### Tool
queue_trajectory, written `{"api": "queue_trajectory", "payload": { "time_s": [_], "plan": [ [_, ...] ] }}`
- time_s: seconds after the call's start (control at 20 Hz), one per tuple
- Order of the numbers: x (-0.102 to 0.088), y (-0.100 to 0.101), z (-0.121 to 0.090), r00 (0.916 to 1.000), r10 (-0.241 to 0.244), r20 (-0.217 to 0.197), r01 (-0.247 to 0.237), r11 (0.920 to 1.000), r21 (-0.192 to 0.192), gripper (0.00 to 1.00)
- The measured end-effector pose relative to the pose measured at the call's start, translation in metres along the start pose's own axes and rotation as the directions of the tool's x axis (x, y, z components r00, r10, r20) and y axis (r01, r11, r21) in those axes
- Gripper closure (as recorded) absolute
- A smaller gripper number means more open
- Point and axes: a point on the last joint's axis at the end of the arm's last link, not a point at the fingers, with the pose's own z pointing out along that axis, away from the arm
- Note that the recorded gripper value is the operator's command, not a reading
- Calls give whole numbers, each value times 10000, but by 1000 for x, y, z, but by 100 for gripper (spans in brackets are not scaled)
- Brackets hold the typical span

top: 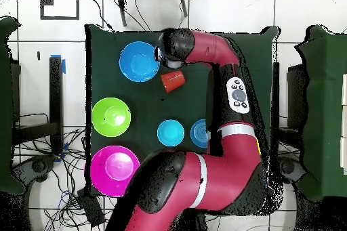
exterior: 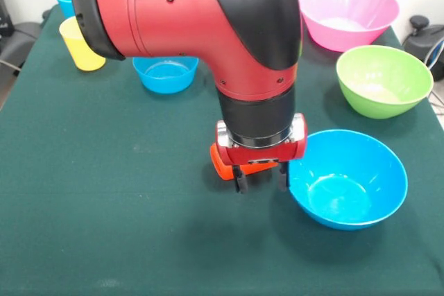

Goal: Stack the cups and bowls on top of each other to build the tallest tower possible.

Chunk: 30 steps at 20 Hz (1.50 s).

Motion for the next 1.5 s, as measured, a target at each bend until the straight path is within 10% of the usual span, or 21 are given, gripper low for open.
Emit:
{"api": "queue_trajectory", "payload": {
  "time_s": [1.5],
  "plan": [
    [-3,13,-31,9995,-241,186,239,9997,99,0]
  ]
}}
